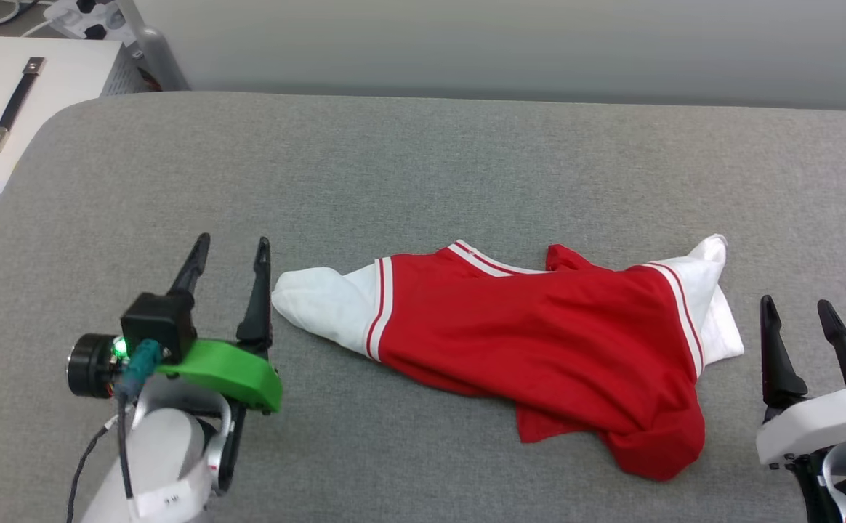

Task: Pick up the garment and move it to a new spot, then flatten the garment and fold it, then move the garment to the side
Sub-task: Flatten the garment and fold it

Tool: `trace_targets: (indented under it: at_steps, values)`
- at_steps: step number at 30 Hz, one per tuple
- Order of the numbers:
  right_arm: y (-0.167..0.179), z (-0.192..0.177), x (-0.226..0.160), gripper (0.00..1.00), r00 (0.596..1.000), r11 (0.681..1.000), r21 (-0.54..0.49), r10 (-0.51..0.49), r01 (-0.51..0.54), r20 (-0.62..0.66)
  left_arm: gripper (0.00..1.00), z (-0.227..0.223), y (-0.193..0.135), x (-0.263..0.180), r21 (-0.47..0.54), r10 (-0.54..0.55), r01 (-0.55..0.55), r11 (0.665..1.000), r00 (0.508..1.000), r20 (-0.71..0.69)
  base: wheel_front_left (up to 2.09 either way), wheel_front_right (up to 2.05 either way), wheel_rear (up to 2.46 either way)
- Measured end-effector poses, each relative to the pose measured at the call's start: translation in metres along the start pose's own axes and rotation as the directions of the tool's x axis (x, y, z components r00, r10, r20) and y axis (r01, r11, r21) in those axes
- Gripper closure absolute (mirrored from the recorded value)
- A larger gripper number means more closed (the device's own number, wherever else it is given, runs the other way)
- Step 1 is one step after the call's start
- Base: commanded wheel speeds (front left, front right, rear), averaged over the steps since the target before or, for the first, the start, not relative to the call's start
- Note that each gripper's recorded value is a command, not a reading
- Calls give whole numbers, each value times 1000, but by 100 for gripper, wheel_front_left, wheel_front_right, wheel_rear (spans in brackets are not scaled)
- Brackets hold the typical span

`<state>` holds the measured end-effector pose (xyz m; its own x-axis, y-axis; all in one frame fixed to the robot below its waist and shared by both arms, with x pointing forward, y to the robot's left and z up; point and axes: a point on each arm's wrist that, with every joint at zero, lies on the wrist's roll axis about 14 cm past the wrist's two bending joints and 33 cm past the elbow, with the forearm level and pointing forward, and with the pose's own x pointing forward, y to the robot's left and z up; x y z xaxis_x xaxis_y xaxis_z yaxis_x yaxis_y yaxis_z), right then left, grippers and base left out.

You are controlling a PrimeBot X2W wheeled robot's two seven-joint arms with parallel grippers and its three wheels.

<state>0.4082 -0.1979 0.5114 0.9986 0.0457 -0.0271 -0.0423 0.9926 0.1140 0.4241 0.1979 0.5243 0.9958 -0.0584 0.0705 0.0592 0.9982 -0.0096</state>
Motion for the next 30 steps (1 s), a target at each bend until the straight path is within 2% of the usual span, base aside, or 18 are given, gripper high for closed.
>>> trace_targets:
  at_steps: [6, 10, 13, 15, 19, 26, 30]
  values:
    - [-6, -15, 11, 0, 987, 996, -84, -1, -12, -158, 0, 19, -24, -18, 52, -55, 50, 997, 994, 91, 0, 0, 0]
    - [-7, -25, 28, 0, 948, 994, -106, 6, -41, -317, 0, 29, -21, -26, 28, -26, 22, 999, 992, 126, 0, 0, 0]
    - [-6, -42, 35, 0, 878, 994, -87, 14, -63, -479, 0, 24, -17, -31, 21, -11, 9, 1000, 993, 114, 0, 0, 0]
    - [-6, -58, 34, 0, 803, 990, -104, 12, -92, -596, 0, 23, -15, -32, 17, -6, 4, 1000, 994, 111, 0, 0, 0]
    - [-5, -80, 36, 0, 694, 987, -105, 9, -121, -720, 0, 21, -9, -34, 4, 18, -19, 1000, 994, 105, 0, 0, 0]
    - [-7, -113, 45, 0, 596, 978, -139, -18, -158, -803, 0, 7, 3, -38, 0, 54, -54, 999, 996, 66, 0, 0, 0]
    - [-4, -125, 51, 0, 574, 973, -145, -17, -178, -819, 0, 7, 10, -35, 11, 69, -70, 997, 996, 65, 0, 0, 0]
